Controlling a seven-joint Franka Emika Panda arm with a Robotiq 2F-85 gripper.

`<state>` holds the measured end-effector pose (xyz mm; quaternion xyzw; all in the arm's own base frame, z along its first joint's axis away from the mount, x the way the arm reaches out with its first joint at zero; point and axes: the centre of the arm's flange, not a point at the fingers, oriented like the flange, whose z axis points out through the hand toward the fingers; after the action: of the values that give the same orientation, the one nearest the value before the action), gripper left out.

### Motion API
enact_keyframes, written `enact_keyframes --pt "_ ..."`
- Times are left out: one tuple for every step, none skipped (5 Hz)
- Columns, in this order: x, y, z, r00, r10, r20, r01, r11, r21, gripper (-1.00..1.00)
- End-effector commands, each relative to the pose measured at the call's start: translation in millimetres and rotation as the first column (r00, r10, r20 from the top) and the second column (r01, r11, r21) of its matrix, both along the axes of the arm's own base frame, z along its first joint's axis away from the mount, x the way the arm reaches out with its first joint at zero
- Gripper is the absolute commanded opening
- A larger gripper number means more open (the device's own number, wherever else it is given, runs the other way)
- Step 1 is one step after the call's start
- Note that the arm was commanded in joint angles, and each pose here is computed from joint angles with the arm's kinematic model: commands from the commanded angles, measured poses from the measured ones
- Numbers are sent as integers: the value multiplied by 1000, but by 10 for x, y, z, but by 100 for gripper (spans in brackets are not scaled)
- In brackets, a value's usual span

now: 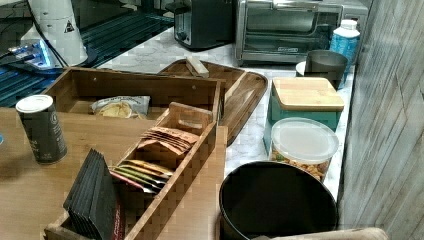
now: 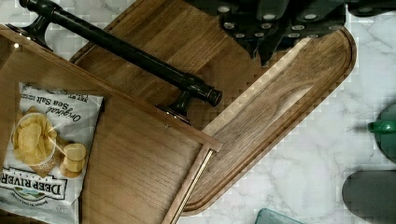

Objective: Close the drawer.

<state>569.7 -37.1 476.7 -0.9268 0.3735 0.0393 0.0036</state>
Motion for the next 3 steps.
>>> enact_keyframes --pt "-4 -59 -2 1000 -11 0 11 1000 2 -100" --pt "-74 29 -87 995 97 19 -98 995 12 -100" --pt "-251 237 -305 945 321 65 -320 947 -18 -100"
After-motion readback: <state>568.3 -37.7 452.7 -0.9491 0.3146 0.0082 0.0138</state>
